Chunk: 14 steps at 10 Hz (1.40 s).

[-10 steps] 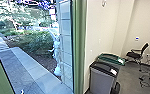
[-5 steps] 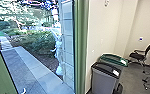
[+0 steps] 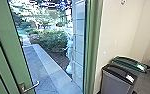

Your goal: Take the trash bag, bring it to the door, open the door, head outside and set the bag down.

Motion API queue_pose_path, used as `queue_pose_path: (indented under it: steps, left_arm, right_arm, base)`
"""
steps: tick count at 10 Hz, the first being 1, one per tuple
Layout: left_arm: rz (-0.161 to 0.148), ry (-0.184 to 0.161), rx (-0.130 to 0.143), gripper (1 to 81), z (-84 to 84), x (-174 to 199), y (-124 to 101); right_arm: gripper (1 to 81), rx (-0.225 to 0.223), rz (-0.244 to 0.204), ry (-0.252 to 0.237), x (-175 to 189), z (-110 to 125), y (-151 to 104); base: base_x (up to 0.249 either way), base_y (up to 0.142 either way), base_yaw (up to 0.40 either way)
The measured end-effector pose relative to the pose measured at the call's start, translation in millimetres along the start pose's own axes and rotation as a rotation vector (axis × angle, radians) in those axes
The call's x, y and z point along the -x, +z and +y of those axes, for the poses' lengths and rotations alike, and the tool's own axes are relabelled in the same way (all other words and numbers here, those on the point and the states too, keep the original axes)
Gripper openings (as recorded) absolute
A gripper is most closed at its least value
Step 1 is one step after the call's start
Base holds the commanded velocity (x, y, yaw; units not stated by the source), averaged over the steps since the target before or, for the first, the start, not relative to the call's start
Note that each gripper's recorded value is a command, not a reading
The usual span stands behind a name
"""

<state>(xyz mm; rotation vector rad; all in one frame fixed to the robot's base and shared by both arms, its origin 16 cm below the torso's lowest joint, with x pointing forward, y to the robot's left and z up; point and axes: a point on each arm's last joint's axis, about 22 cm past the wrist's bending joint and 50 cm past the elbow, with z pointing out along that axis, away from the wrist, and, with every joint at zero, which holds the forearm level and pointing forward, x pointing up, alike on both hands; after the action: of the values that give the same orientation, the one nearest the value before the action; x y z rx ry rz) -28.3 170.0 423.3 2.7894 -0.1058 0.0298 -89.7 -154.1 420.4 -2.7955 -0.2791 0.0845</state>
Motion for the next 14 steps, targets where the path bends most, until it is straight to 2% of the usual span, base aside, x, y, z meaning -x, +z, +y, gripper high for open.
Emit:
queue_pose_path:
  steps: [3,4,5,6,7,9,11,14]
  left_arm:
    - [0.003,-0.001,0.043,1.0,8.7,1.4,-3.4]
    - [0.007,-0.001,0.041,1.0,1.6,2.4,-7.0]
    - [0.014,-0.003,0.021,1.0,-13.3,3.8,-11.1]
    - [0.012,-0.005,0.013,1.0,-19.2,8.1,-12.8]
    - [0.010,-0.006,0.016,1.0,-18.0,10.2,-12.8]
    - [0.017,-0.008,0.037,1.0,-4.4,9.6,-10.2]
    - [0.025,-0.007,0.025,1.0,-11.4,7.8,-11.7]
    - [0.022,-0.008,0.030,1.0,-7.2,9.3,-10.5]
  right_arm:
    - [81.1,-0.032,0.011,-0.003,-1.2,-0.5,-3.9]
    - [81.1,-0.054,0.016,-0.003,-1.5,-2.7,-6.5]
    - [81.1,-0.078,0.020,-0.004,-1.8,-5.6,-9.7]
    - [81.1,-0.092,0.025,-0.004,-2.1,-4.8,-13.1]
    - [81.1,-0.095,0.021,-0.003,1.7,-1.6,-15.6]
    - [81.1,-0.090,0.015,0.000,8.1,2.5,-16.5]
    - [81.1,-0.080,0.014,0.001,8.8,7.8,-17.0]
    - [81.1,-0.082,0.019,0.000,6.7,5.7,-16.4]
  base:
    - [0.000,0.000,0.314]
    - [0.000,0.000,0.314]
    - [0.000,0.000,0.314]
    - [0.000,0.000,0.316]
    - [0.000,0.000,0.316]
    - [0.000,0.000,0.316]
    - [0.000,0.000,0.317]
    - [0.000,0.000,0.318]
